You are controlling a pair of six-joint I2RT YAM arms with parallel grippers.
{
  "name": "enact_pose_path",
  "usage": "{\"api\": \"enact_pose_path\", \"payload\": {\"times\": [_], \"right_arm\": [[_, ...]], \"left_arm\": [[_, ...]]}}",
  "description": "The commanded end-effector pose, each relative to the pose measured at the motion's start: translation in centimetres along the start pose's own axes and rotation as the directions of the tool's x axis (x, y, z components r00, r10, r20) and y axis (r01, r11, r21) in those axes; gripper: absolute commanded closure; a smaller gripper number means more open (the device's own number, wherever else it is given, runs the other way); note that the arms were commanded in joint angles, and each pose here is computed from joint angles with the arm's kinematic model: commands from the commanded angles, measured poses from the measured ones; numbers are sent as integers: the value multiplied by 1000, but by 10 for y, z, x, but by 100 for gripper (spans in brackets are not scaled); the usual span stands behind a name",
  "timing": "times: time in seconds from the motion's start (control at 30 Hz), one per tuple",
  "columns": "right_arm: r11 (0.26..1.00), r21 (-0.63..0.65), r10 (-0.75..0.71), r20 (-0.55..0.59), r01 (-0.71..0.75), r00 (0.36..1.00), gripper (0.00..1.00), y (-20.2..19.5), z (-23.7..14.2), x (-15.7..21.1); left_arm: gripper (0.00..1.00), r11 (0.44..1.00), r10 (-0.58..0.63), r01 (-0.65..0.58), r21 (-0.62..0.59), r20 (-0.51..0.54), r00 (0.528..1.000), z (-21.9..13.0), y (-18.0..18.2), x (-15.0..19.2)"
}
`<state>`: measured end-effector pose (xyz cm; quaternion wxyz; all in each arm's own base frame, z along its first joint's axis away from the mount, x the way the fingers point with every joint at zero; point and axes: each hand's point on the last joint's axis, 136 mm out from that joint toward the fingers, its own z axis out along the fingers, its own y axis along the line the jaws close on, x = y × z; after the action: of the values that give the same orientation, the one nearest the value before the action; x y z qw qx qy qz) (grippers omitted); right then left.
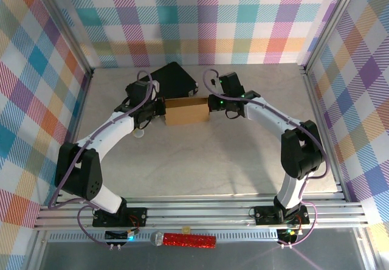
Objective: Fold the paper box
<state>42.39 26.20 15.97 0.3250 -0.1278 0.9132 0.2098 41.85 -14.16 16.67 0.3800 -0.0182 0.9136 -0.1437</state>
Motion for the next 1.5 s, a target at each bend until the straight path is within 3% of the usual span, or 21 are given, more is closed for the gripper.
{"api": "enact_pose_path", "payload": {"times": [0.0,0.33,0.47,0.6,0.67,0.77,0.93,1.03,1.1,1.23,1.33,1.47], "right_arm": [[994,104,31,-160,-14,987,100,-27,6,48],[997,24,82,-190,-79,978,64,-2,-22,37],[992,-30,115,-204,-123,972,57,10,-38,39],[955,-57,277,-187,-292,942,46,12,-54,24],[905,-79,400,-180,-419,899,43,14,-60,10],[772,-121,600,-183,-624,779,37,18,-65,-8],[455,-132,827,-305,-881,473,30,29,-47,-16],[303,-160,859,-380,-939,342,28,37,-32,-21],[254,-160,864,-406,-954,298,28,39,-26,-22],[223,-100,848,-471,-970,243,28,43,-18,-10],[226,-89,862,-446,-970,242,28,33,-15,-1],[196,-156,863,-442,-968,246,28,23,-7,-17]], "left_arm": [[100,991,-2,-12,-132,-100,995,2,29,38],[100,982,30,-52,-179,-125,992,5,34,47],[100,982,39,-60,-177,-120,992,6,31,45],[100,981,51,-71,-179,-116,992,4,28,42],[100,981,53,-73,-179,-115,992,5,27,41],[100,981,57,-78,-175,-119,991,6,25,41],[100,982,61,-80,-172,-115,991,7,19,39],[100,982,63,-82,-172,-116,991,8,16,39],[100,982,63,-83,-172,-116,991,8,15,39],[100,982,67,-87,-169,-118,991,9,13,39],[100,982,69,-88,-168,-114,991,8,11,37],[100,981,74,-93,-168,-115,991,8,10,36]]}}
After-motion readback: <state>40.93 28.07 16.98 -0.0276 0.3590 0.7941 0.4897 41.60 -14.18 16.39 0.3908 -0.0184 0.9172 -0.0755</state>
